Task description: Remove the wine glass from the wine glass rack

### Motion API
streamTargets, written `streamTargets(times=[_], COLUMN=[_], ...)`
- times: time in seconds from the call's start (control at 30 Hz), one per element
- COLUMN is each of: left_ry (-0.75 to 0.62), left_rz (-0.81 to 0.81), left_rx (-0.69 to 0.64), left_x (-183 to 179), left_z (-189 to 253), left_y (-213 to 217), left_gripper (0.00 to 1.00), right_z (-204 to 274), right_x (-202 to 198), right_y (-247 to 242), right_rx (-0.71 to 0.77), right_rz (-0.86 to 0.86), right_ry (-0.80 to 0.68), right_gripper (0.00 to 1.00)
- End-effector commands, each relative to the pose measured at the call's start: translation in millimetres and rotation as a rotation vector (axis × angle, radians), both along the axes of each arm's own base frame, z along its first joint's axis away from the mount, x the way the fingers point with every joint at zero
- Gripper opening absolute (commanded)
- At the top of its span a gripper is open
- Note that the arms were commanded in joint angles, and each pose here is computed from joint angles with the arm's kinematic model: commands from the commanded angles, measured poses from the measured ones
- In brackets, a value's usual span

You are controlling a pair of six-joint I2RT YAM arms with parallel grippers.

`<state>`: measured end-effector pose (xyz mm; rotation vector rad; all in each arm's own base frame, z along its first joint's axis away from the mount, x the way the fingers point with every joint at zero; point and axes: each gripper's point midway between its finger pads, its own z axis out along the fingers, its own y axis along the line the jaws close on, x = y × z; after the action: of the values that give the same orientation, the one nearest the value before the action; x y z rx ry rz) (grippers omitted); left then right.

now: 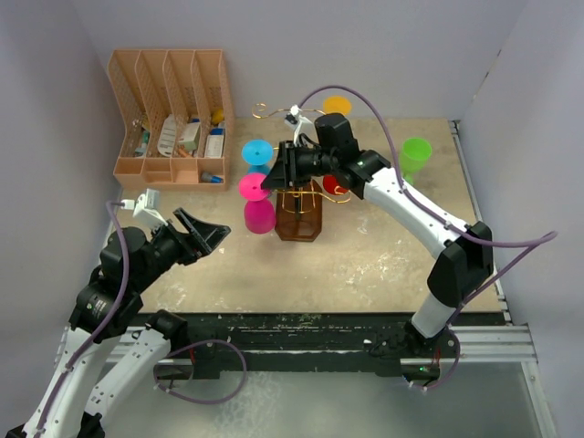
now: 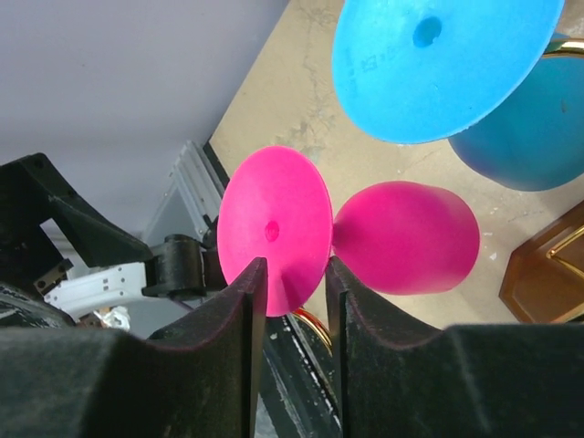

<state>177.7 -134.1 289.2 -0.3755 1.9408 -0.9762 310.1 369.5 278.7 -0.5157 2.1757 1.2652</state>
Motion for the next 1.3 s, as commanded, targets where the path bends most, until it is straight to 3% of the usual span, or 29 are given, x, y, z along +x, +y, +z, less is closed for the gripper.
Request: streamTargets(times=[0.0,0.3,0.7,1.03,1.27], left_ry=[-0.017,-0.014,-0.018,-0.032,-0.036], left_rz=[0.005,0.012,0.004,-0.02,-0.03], left_rx=[-0.019,-0.019,-0.037,-0.067,-0.077], left_x=[0,-2,0,3,6], left_z=[5,4,10,24,28], left_y=[0,2,-1,-8,-12], left_gripper=[0.78,0.78,0.78,0.78,0.78], right_z=[35,42,62,67,62], right_x=[1,-5,-24,-18,-20], right_y=[10,14,7,-13,-11], right_rx=[0.09,0.151,0.251,0.324,0.36], right_rz=[0.024,0.036,0.034,-0.067,-0.031], right_ry=[-0.072,-0.057,0.006,0.097,0.131], right_gripper=[0.31,0.0,0.0,0.0,0.0])
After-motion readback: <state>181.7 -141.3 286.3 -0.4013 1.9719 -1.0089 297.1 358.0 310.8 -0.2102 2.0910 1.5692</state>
